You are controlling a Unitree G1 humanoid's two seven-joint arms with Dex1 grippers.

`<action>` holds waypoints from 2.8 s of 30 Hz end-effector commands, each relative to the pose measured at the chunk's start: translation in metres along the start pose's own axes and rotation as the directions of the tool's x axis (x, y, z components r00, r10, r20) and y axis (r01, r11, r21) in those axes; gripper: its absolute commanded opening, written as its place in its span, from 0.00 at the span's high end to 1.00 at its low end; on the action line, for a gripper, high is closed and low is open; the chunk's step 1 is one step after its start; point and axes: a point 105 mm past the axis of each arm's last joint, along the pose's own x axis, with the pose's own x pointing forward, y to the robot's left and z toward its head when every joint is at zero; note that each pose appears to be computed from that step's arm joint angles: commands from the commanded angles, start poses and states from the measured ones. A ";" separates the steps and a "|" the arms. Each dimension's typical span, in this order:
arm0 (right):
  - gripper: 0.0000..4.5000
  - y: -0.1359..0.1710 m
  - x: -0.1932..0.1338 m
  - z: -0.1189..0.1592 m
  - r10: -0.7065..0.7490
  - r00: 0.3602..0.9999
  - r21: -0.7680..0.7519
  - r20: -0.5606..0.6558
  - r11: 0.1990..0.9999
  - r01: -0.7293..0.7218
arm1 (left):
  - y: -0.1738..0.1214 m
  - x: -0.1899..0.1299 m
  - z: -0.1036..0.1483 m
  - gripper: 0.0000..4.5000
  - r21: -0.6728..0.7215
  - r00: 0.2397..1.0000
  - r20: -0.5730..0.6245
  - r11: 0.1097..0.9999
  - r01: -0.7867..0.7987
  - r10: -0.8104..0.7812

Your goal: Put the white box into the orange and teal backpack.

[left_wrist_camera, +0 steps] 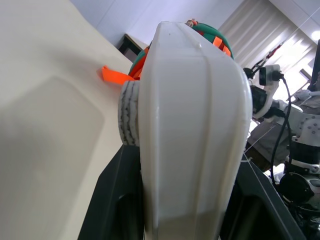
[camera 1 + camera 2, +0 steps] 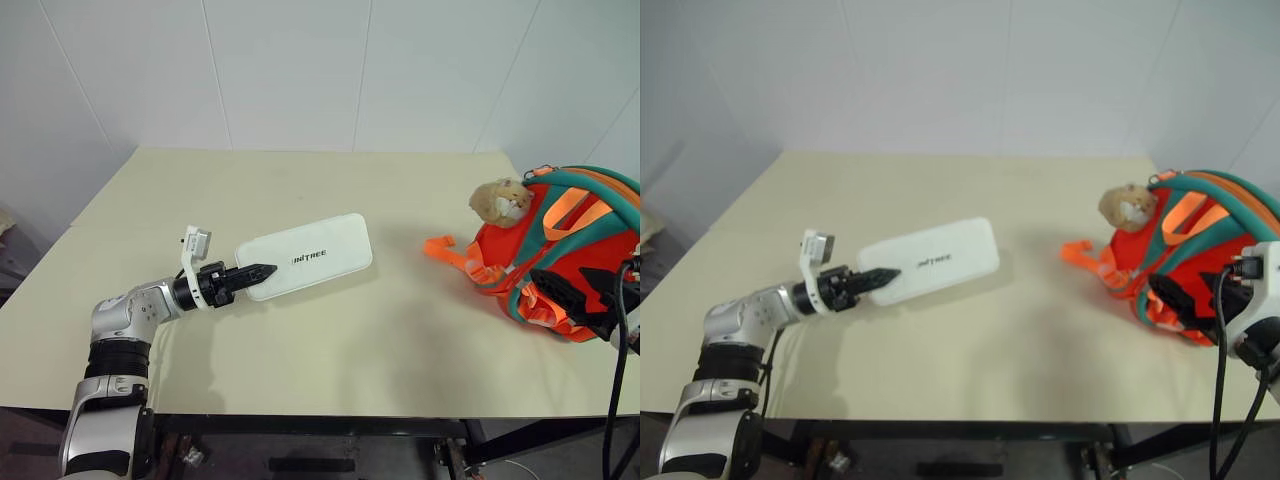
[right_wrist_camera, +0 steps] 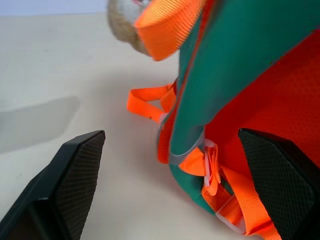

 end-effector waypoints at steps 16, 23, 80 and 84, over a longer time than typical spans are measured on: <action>0.04 -0.017 0.086 0.013 0.012 0.991 0.068 0.131 0.997 -0.021 | -0.017 -0.008 0.015 0.71 0.049 0.998 0.064 0.999 0.013 -0.016; 0.53 0.022 0.091 0.026 0.197 0.956 0.032 0.216 0.977 -0.209 | -0.012 -0.029 0.025 0.71 0.088 0.995 0.084 0.994 -0.064 0.057; 0.99 0.173 0.032 -0.017 0.976 0.058 0.341 -0.211 0.129 -0.931 | -0.101 -0.074 0.080 0.71 0.359 0.980 0.183 0.933 0.010 -0.081; 0.99 0.175 0.033 -0.019 0.976 0.064 0.338 -0.210 0.133 -0.932 | -0.106 -0.071 0.078 0.71 0.350 0.982 0.155 0.936 0.045 -0.105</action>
